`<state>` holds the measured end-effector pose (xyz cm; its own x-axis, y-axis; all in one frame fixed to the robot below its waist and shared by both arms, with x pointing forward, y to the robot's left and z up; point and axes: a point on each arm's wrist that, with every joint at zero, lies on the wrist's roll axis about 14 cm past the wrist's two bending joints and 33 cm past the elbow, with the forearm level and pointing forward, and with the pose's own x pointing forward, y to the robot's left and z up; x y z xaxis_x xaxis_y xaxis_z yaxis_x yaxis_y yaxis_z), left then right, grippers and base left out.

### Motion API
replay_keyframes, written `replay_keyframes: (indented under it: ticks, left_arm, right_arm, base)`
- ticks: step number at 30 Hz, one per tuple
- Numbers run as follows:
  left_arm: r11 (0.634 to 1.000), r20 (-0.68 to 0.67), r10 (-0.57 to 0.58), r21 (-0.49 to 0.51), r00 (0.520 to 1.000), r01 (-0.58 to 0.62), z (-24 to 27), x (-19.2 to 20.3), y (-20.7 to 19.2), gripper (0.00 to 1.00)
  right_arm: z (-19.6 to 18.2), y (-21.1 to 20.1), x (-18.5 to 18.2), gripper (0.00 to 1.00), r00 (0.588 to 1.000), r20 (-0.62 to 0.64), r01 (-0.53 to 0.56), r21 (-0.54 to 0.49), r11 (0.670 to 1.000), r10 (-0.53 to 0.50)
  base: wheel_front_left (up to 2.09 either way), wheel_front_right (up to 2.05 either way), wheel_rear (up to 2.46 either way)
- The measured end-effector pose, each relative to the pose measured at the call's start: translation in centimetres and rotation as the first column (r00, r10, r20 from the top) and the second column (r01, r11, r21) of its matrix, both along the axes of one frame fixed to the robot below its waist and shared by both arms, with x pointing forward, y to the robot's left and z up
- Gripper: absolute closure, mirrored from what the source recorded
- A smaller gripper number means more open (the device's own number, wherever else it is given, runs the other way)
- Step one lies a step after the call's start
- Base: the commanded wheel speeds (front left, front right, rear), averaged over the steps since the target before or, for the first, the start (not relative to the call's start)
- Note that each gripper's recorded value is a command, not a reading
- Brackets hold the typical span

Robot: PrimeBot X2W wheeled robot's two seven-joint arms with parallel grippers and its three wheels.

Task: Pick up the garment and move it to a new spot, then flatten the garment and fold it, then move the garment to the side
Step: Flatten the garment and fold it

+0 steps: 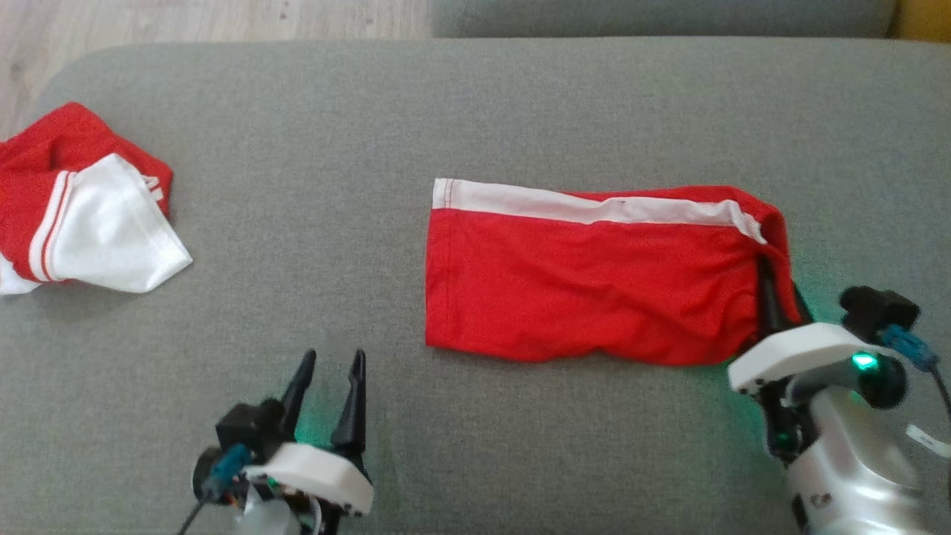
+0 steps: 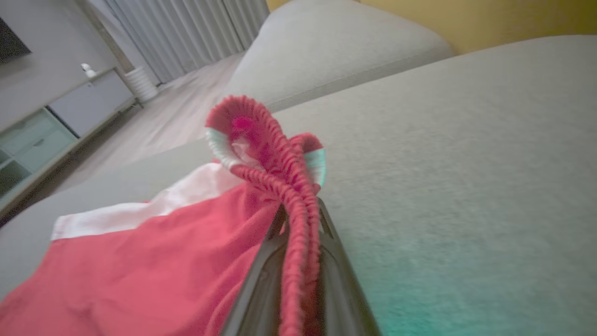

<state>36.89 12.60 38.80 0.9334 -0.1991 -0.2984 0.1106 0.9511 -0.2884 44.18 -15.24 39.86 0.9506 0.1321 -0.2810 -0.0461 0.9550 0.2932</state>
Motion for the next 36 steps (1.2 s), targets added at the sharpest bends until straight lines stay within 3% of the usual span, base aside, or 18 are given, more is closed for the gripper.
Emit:
replay_keyframes:
  ticks: [6, 13, 20, 21, 22, 23, 26, 29, 31, 36]
  left_arm:
    - [1.0, -0.027, -0.012, -0.015, 1.0, 0.012, -0.5, -2.0, -0.6, 0.0]
    - [0.999, -0.019, 0.045, -0.013, 0.999, -0.046, -0.1, -3.5, 1.1, 0.0]
    - [0.99, -0.026, 0.144, 0.002, 0.989, -0.144, -0.1, -5.8, 3.9, 0.0]
    - [0.987, -0.03, 0.16, 0.003, 0.987, -0.16, -0.2, -6.1, 4.4, 0.0]
    - [0.984, -0.036, 0.177, 0.005, 0.984, -0.177, -0.4, -6.6, 4.8, 0.0]
    - [0.981, -0.044, 0.192, 0.005, 0.98, -0.192, -0.6, -7.1, 5.1, 0.0]
    - [0.974, -0.06, 0.224, 0.007, 0.973, -0.224, -1.0, -7.9, 5.9, 0.0]
    - [0.973, -0.054, 0.232, 0.002, 0.971, -0.233, -0.9, -7.5, 6.1, 0.0]
    - [0.975, -0.037, 0.223, -0.001, 0.974, -0.223, -0.4, -6.8, 5.9, 0.0]
    - [0.984, 0.02, 0.179, 0.004, 0.984, -0.18, 1.0, -4.8, 5.1, 0.0]
  right_arm:
    - [2.8, 6.9, 0.0, 1.0, 0.989, 0.053, -0.142, 0.145, 0.979, 0.136]
    - [5.0, 15.2, -0.8, 1.0, 0.943, 0.061, -0.331, 0.296, 0.896, 0.328]
    - [3.4, 20.7, -2.2, 1.0, 0.882, 0.011, -0.453, 0.298, 0.84, 0.472]
    - [3.2, 21.4, -2.4, 0.94, 0.873, 0.006, -0.467, 0.302, 0.831, 0.488]
    - [3.1, 22.3, -2.6, 0.11, 0.862, 0.006, -0.485, 0.304, 0.82, 0.508]
    - [3.3, 23.1, -2.7, 0.0, 0.852, 0.013, -0.501, 0.31, 0.808, 0.524]
    - [4.5, 25.1, -2.8, 0.0, 0.83, 0.064, -0.542, 0.33, 0.773, 0.554]
    - [5.5, 25.3, -2.5, 0.0, 0.825, 0.108, -0.558, 0.314, 0.768, 0.555]
    - [5.5, 24.2, -2.1, 0.0, 0.835, 0.117, -0.548, 0.275, 0.79, 0.538]
    - [8.2, 17.7, 1.8, 0.0, 0.896, 0.225, -0.419, 0.141, 0.897, 0.383]
  base:
    - [0.0, 0.0, 0.0]
    - [0.0, 0.0, 0.0]
    - [0.0, 0.0, 0.0]
    - [0.0, 0.0, 0.0]
    - [0.0, 0.0, 0.0]
    - [0.0, 0.0, 0.0]
    - [0.0, 0.0, 0.0]
    - [0.0, 0.0, 0.0]
    - [0.0, 0.0, 0.0]
    - [0.0, 0.0, 0.0]
